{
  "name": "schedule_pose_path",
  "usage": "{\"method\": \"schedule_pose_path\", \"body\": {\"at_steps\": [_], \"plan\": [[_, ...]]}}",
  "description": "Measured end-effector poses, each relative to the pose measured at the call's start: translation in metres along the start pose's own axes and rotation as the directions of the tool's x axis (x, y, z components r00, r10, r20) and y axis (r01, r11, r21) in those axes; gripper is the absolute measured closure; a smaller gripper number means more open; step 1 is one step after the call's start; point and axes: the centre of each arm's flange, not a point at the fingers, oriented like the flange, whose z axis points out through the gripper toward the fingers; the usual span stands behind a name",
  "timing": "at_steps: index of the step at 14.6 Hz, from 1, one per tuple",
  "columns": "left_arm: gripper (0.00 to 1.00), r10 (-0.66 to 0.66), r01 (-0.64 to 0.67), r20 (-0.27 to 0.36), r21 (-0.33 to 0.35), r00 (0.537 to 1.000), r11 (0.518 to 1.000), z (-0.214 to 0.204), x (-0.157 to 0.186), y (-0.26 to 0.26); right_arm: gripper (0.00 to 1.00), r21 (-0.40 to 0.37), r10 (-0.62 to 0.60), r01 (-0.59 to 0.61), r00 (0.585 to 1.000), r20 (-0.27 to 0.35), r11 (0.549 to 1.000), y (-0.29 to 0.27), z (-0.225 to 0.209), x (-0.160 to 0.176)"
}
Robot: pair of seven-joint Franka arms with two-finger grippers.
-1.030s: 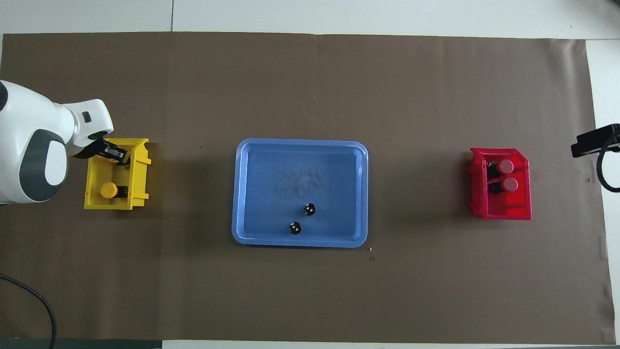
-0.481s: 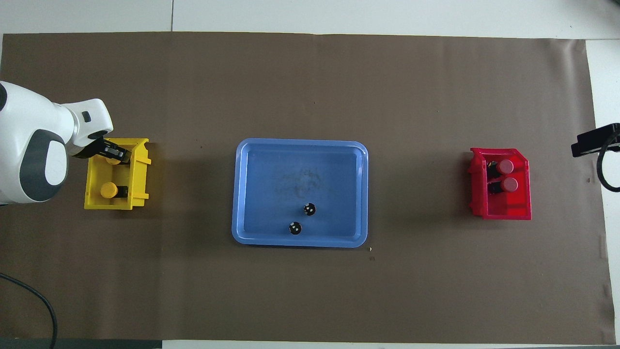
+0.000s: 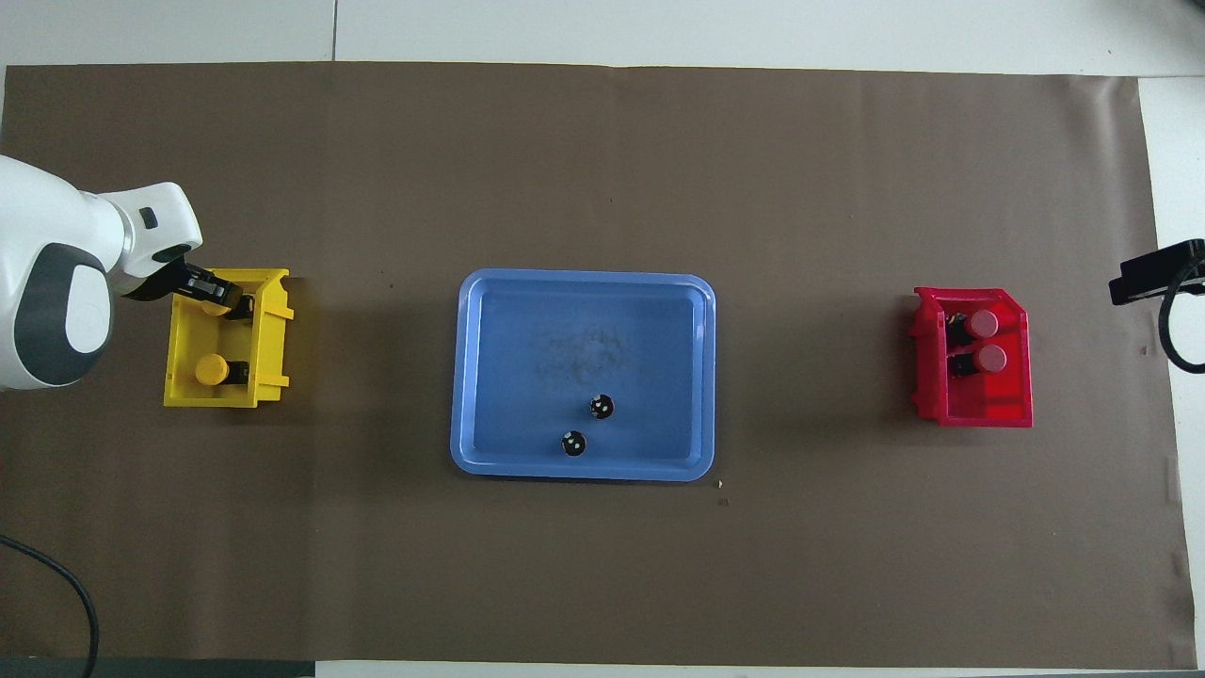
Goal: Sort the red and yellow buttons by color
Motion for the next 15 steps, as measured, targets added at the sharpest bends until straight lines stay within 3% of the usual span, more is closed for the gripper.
{"method": "schedule_pose_path", "body": {"at_steps": [4,8,12,15], "plan": [[0.40,-0.006,0.006,0.022,-0.019,1.000,1.000,-0.064,0.014,-0.007,0.00,0.000,-0.001,0.001,1.000,0.000,1.000,0.000,0.000,0.000],[0.03,-0.032,0.032,-0.009,-0.019,0.999,0.999,-0.145,0.018,-0.003,0.00,0.000,-0.002,0.002,1.000,-0.001,1.000,-0.001,0.000,0.000],[0.00,-0.170,0.169,-0.025,-0.024,0.985,0.985,-0.230,0.000,0.018,0.00,0.000,-0.003,0.003,1.000,-0.001,1.000,-0.001,0.000,0.000],[0.00,-0.209,0.208,-0.013,-0.028,0.978,0.978,-0.250,-0.002,0.035,0.00,0.000,-0.004,0.004,1.000,-0.001,1.000,-0.002,0.000,0.000]]}}
